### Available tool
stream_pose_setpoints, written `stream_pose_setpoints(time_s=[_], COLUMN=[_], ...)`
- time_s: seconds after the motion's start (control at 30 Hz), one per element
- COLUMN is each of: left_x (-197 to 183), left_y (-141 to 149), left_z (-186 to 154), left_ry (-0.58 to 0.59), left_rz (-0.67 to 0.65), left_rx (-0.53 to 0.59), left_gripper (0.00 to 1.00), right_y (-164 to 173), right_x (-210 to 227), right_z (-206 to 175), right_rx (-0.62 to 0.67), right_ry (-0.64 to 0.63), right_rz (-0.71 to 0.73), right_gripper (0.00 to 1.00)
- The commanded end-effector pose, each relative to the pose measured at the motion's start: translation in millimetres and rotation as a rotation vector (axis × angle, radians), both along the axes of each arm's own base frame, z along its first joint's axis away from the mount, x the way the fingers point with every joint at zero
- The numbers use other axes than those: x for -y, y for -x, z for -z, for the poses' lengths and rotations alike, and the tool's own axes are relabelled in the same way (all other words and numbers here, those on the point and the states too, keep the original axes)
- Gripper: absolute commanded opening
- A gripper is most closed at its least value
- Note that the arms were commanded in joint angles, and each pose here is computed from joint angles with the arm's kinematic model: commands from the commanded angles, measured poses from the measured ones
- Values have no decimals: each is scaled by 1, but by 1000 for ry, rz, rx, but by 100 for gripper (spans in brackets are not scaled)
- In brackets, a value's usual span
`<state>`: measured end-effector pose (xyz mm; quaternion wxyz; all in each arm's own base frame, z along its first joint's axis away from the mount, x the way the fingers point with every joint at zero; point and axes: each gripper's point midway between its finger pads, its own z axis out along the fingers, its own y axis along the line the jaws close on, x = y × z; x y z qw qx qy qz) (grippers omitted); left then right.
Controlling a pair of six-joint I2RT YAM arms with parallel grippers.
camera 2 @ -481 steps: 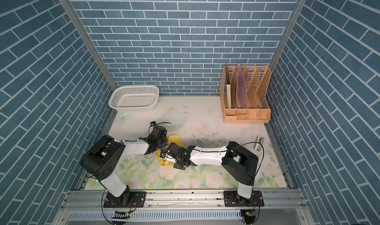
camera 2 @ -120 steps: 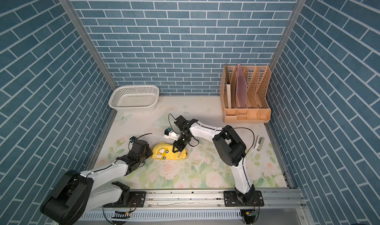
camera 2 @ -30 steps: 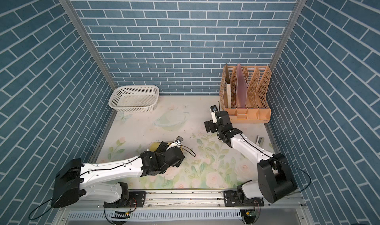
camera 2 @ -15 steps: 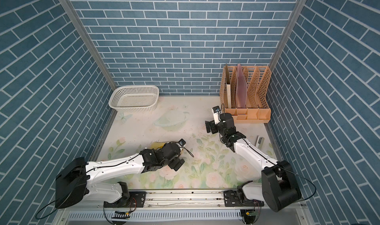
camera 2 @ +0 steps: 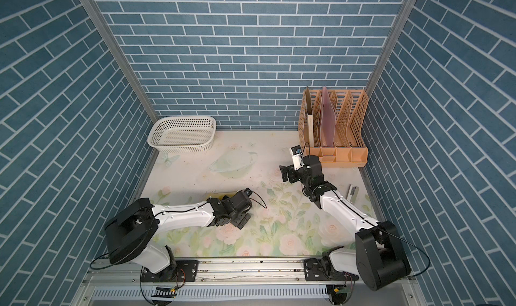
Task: Roll up the pillowcase
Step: Pick up the pillowcase at the center of the board.
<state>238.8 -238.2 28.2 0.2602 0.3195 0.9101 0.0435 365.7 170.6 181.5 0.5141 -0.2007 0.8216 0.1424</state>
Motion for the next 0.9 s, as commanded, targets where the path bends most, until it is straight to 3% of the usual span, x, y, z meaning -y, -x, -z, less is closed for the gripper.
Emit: stream_pose_setpoints(time_s=[0.0,0.27,0.4,0.5,0.7,0.87], left_x=[-30,-51,-57,-63,-79,-89], left_y=[-16,-36,-39,-42,-52,-69], left_z=[11,22,29,37,35,22], left_ry=[-146,-139,-139,-153,-196,-212], left_rz=[-52,-75,-87,-106,-164,-223], left_rx=[34,-42,-47,-68,-35,31], left_gripper=[100,100,93,76,14,0], right_y=[6,9,8,8,8,8], right_x=[-4,1,2,4,10,11], right_z=[-15,-21,-24,-23,-27,-29], right_rx=[45,66,75,75,88,89], right_ry=[-47,-60,-65,-67,-67,-71], right_rz=[-40,-42,-39,-35,-16,-14], right_gripper=[100,100,100,100,100,100])
